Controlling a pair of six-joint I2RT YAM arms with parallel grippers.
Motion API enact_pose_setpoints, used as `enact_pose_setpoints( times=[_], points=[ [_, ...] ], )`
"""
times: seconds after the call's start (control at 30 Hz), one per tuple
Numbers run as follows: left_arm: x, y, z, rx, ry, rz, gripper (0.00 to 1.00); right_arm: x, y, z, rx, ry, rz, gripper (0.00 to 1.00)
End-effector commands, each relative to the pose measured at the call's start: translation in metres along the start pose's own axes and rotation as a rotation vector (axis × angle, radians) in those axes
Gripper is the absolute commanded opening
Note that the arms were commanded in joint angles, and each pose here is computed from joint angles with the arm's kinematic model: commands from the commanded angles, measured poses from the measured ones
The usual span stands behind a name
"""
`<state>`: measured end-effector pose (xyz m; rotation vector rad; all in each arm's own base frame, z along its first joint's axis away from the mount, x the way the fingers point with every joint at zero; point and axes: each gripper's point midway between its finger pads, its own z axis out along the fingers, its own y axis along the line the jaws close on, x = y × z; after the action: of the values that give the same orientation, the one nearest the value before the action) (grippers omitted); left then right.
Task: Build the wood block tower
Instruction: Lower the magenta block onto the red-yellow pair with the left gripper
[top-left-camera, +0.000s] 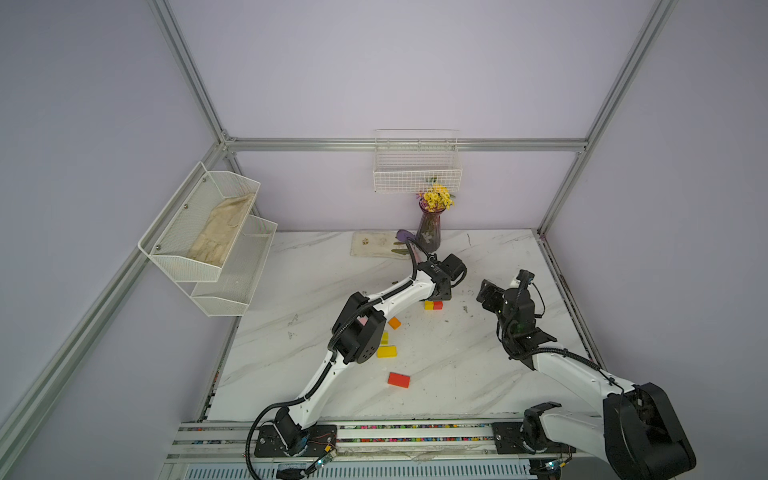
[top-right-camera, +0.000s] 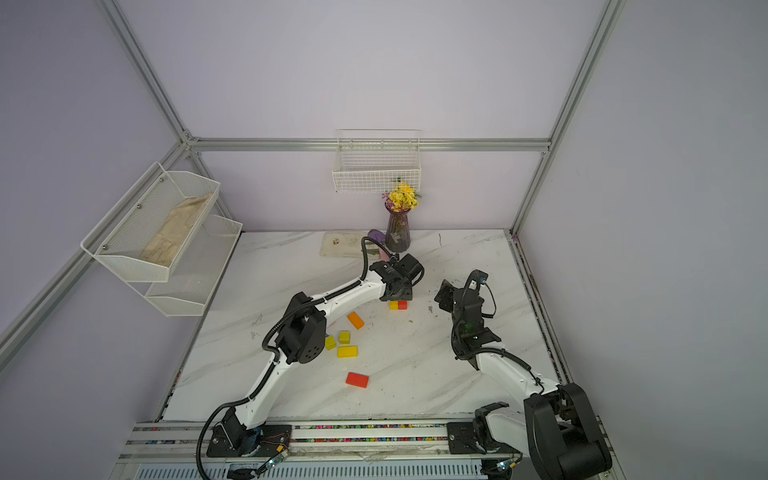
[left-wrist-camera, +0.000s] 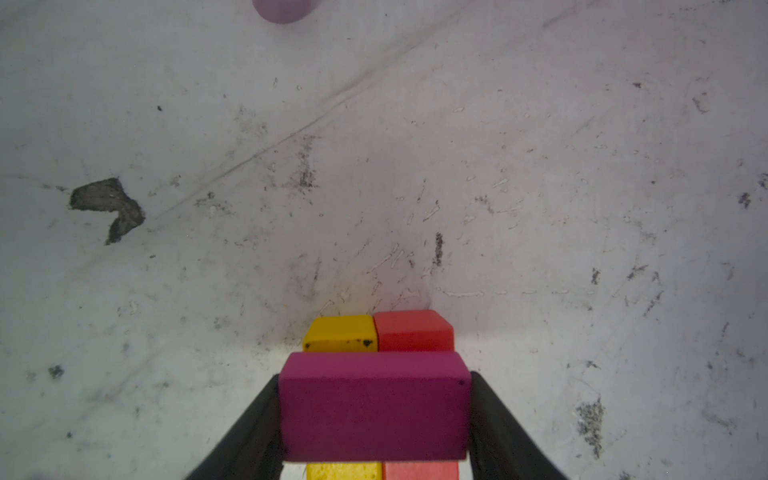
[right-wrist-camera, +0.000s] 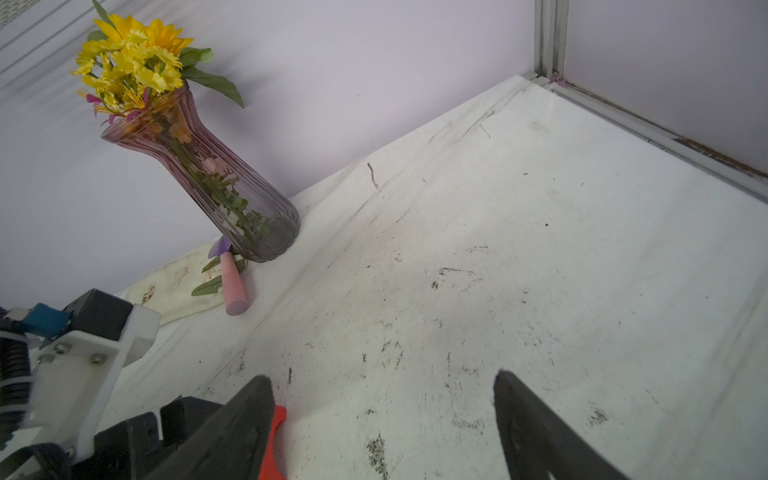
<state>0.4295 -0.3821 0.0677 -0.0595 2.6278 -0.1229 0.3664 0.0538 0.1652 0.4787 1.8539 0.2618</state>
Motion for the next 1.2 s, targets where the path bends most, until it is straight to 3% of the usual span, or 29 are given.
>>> enact_pose_setpoints(
  times=[0.0,0.43,0.77,0.93,1.17],
  points=[
    [-0.0229,-0.0159,-0.0136,0.061,-0.042,-0.049,0.28,-0.0057,0.0015,-0.0004,-0.011,-0.026,0.009,0.85],
    [-0.0234,-0.0210,-0.0122,0.086,-0.039,-0.051,0.49,-0.0057,0.0014,-0.0002,-0.011,-0.025,0.008,0.85],
    [-0.0225,-0.0220,-0.0122,0.089,-0.037,-0.046,0.55,-0.0058,0.0015,0.0001,-0.012,-0.024,0.008,0.85],
    [-0.0222,-0.0212,-0.0123,0.087,-0.036,-0.043,0.67,-0.0058,0.0020,0.0001,-0.013,-0.024,0.008,0.85],
    [-0.0229,-0.0204,-0.0127,0.086,-0.038,-0.041,0.76,-0.0056,0.0019,0.0001,-0.013,-0.024,0.007,0.85]
  ],
)
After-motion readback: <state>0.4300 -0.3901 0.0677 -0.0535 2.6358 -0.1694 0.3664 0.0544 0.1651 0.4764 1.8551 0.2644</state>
